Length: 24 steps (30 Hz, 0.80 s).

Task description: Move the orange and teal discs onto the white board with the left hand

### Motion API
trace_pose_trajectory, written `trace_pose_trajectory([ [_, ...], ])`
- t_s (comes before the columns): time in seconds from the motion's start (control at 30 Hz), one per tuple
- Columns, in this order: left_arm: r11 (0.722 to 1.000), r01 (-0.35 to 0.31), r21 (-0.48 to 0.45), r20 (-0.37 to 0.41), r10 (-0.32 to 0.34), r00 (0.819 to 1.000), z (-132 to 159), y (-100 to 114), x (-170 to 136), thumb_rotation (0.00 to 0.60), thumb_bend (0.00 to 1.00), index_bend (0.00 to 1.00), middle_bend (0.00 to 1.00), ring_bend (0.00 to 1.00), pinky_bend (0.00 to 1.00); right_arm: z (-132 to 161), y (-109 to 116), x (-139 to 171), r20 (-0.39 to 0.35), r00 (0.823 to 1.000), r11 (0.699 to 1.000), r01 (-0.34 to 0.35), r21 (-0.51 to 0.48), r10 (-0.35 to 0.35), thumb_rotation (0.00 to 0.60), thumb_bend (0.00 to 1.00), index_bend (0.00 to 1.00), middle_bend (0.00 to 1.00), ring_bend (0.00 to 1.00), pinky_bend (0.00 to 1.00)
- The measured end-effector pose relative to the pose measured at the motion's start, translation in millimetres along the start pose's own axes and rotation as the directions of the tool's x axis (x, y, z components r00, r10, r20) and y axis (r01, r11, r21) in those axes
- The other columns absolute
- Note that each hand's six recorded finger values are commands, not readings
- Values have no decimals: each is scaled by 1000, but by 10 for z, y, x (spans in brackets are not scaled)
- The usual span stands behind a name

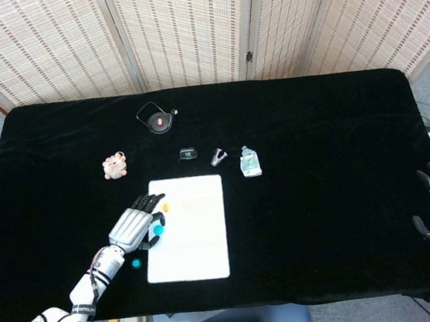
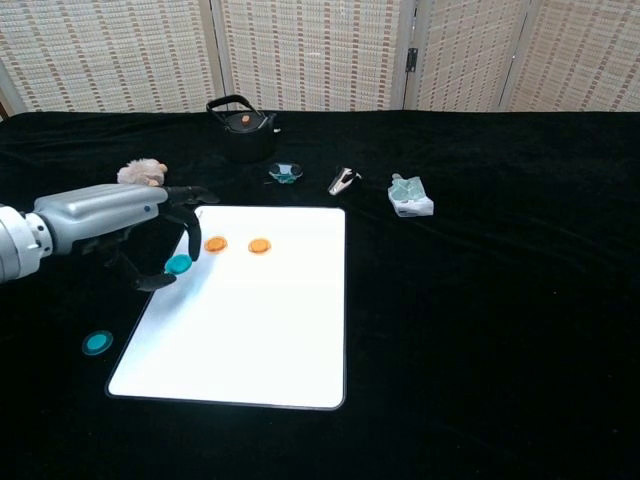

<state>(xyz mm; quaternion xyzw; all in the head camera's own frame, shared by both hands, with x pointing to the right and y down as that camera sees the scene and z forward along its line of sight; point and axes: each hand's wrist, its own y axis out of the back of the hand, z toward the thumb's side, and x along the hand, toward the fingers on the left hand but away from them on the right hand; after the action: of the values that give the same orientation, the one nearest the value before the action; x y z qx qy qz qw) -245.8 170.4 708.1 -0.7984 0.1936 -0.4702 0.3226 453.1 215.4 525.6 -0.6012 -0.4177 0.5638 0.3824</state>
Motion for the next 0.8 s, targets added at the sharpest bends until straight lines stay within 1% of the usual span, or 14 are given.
trace_pose_trajectory([
  [0.13,1000,18,9,15,-18,1000,86,-64,34,600,427,496,59,0,0,-12,-9,-3,3,1000,1000,-3,-1,3,600,423,0,0,0,0],
  [0.33,999,33,15,17,-33,999,131,-128,62,600,426,487,59,0,0,-10,-9,-18,0,1000,1000,-3,-1,3,600,423,0,0,0,0],
  [0.4,999,38,17,15,-38,999,130,-146,72,600,427,457,59,0,0,-14,-10,-18,1,1000,1000,-4,-1,4,600,423,0,0,0,0],
  [0.47,999,41,22,12,-41,999,124,-156,78,600,426,393,59,0,0,-18,-10,-16,2,1000,1000,-5,-1,5,600,423,0,0,0,0],
  [0.63,999,43,15,13,-43,999,138,-156,75,600,412,308,50,0,0,-33,-8,-10,8,1000,1000,-4,-3,4,600,423,0,0,0,0],
  [0.73,999,33,10,12,-33,999,130,-129,53,600,406,298,48,0,0,-26,-2,-11,6,1000,1000,-1,-4,1,600,423,0,0,0,0],
  [0.8,1000,21,6,6,-21,1000,100,-95,22,600,405,314,48,0,0,-15,1,-14,2,1000,1000,0,-4,0,600,423,0,0,0,0],
])
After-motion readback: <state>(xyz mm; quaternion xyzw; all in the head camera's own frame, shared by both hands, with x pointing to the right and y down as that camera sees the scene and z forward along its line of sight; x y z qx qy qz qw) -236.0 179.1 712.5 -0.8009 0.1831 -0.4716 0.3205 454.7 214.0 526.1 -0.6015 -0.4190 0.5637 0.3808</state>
